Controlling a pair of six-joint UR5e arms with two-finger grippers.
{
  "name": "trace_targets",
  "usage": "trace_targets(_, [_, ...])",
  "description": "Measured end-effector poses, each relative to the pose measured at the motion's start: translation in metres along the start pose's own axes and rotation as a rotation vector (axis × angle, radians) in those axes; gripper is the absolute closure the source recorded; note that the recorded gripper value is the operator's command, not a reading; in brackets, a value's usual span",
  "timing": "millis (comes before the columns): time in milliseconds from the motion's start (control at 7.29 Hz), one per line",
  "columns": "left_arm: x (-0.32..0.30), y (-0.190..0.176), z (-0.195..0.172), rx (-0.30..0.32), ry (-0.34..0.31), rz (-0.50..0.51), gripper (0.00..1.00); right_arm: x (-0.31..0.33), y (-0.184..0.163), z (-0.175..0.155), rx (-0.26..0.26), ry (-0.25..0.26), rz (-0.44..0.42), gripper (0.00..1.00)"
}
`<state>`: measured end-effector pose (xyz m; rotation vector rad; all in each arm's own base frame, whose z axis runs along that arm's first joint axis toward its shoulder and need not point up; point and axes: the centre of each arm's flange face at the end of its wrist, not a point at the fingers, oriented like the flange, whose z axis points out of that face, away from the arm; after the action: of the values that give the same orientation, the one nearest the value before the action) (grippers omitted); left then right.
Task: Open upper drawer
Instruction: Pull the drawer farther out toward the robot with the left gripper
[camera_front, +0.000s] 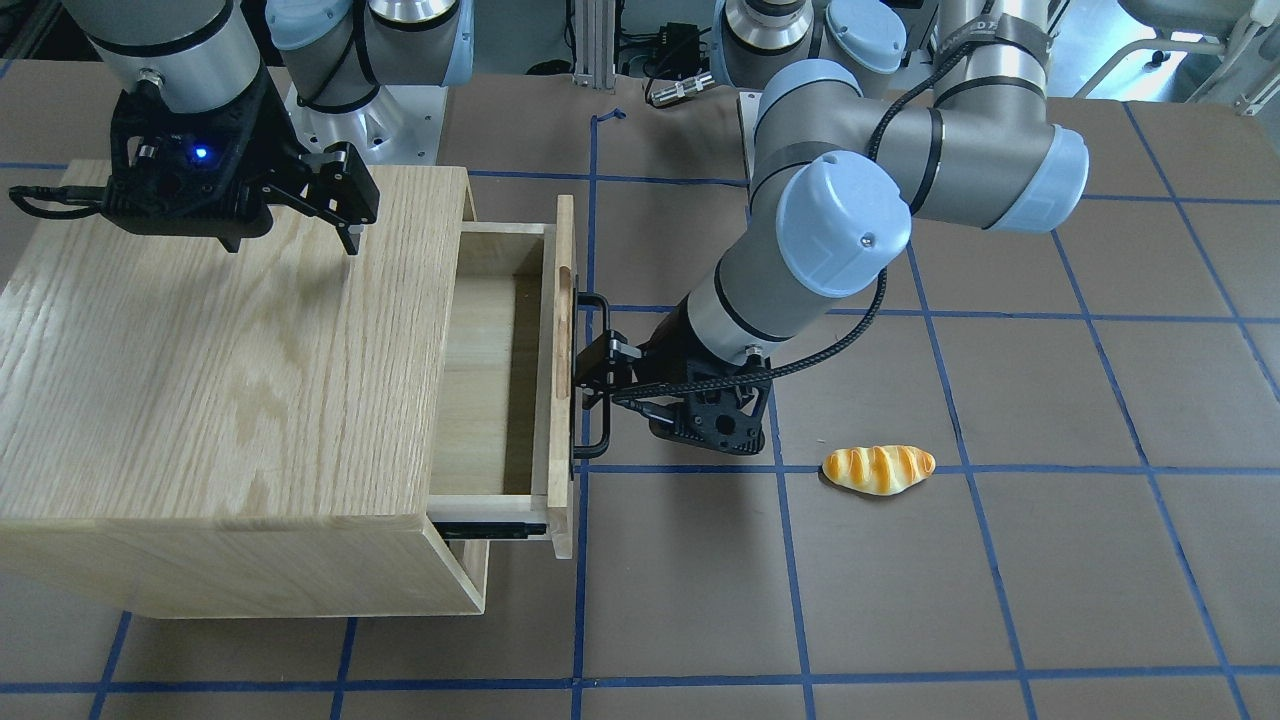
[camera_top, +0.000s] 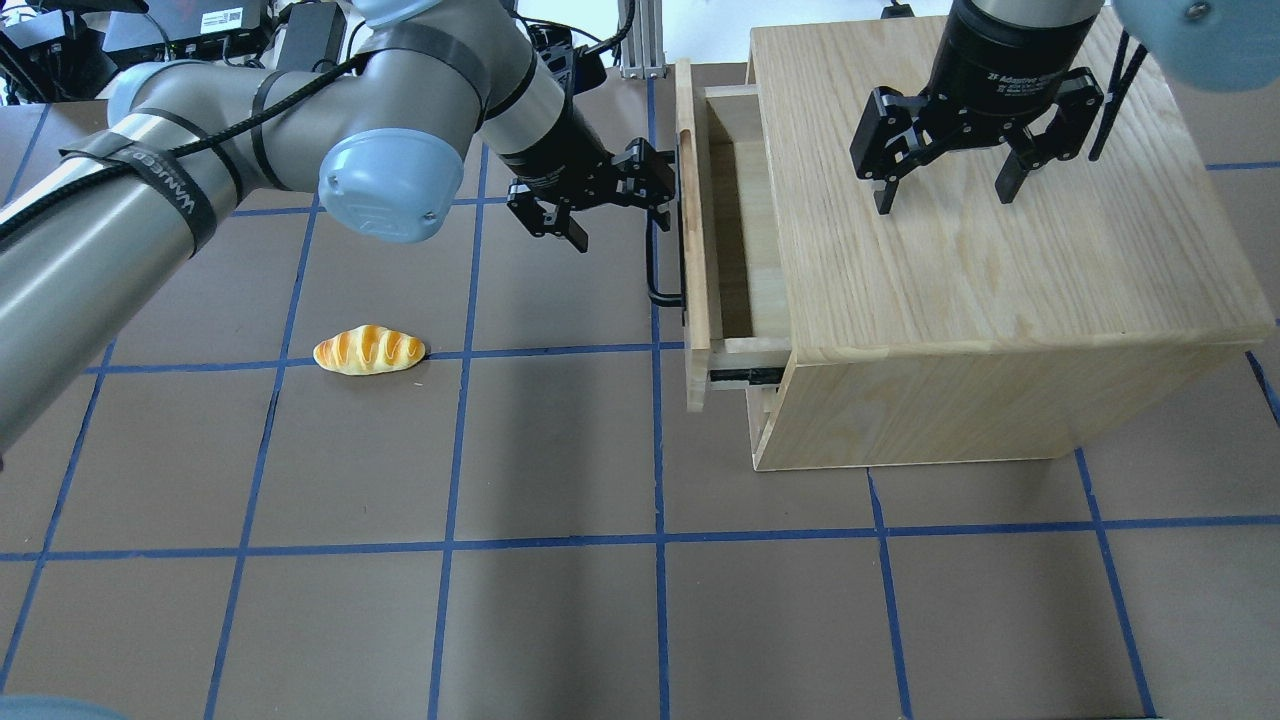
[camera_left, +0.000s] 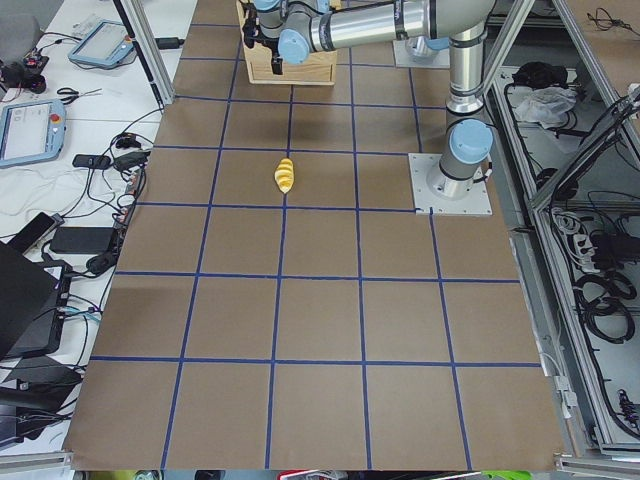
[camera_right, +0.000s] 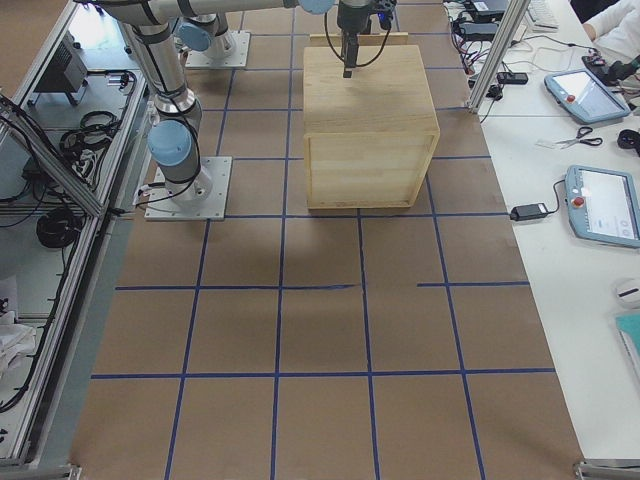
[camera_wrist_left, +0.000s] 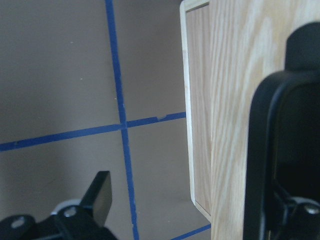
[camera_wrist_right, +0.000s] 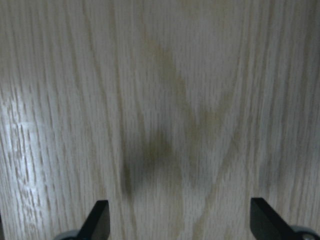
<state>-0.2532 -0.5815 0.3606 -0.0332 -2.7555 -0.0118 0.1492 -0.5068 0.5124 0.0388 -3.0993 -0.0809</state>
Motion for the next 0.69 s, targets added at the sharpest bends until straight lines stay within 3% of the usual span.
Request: trace_targets(686, [-0.088,0.004,-0.063,-0.008,-0.03,-0.131,0.0,0.0,0.0,0.0,0.0,0.0,0.0,0.0])
